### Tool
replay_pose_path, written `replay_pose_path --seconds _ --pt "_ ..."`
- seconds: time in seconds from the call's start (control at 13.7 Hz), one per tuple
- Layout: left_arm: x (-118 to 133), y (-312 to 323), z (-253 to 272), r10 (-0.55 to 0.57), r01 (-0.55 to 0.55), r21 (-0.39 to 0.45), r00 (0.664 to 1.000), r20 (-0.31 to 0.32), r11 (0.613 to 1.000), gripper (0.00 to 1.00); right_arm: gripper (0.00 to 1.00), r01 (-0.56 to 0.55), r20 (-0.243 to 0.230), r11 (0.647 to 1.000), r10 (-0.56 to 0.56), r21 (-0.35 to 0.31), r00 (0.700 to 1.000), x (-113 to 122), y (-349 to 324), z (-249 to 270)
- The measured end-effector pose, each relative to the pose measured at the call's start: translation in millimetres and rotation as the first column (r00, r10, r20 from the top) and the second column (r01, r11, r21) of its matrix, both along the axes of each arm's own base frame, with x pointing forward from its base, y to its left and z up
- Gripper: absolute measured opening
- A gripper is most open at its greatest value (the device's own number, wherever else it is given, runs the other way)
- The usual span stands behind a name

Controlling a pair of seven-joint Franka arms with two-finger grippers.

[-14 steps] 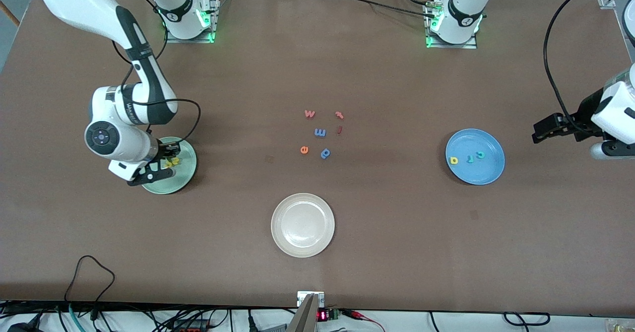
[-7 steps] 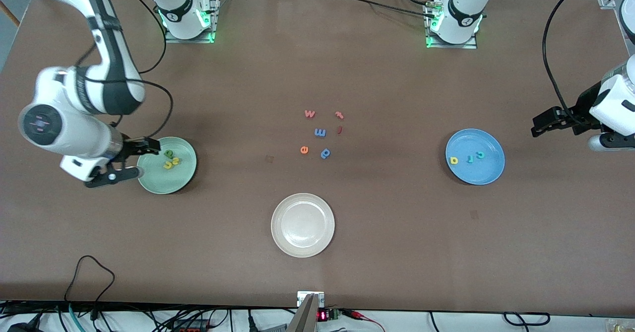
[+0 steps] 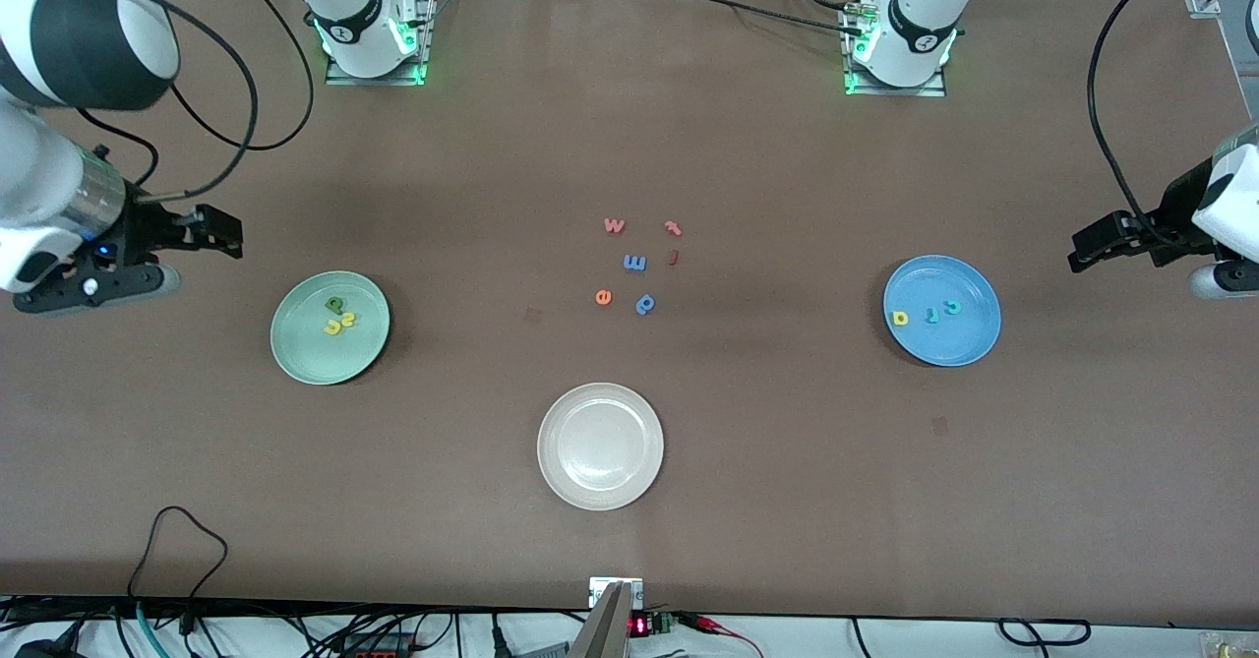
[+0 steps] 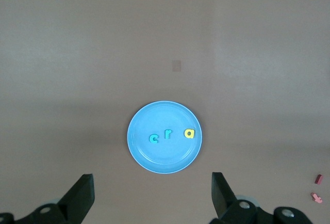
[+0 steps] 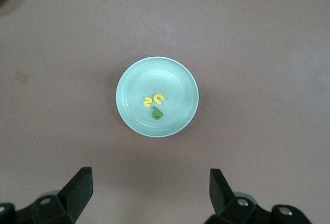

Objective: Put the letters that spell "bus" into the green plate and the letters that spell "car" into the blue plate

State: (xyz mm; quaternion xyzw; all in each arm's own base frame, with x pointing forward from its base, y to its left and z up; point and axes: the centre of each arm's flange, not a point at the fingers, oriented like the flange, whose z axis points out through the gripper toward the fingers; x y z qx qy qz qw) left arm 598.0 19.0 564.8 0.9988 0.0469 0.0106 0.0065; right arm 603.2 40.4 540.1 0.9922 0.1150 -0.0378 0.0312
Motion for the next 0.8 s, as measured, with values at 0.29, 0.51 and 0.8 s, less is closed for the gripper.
replay_pose_path --seconds 0.29,0.51,0.8 --pt "-3 10 -3 0.016 -0.016 -0.001 1.0 -0.023 1.0 1.0 1.0 0.012 0.019 1.0 -0.012 0.006 1.0 -18 -5 16" --pt "-2 9 -5 0.013 -0.013 -0.001 1.0 -0.026 1.0 1.0 1.0 0.113 0.028 0.994 -0.113 0.001 0.993 -18 -5 18" --pt "-2 6 -4 0.008 -0.008 -0.001 1.0 -0.024 1.0 1.0 1.0 0.141 0.03 0.99 -0.141 0.0 0.99 -18 -7 18"
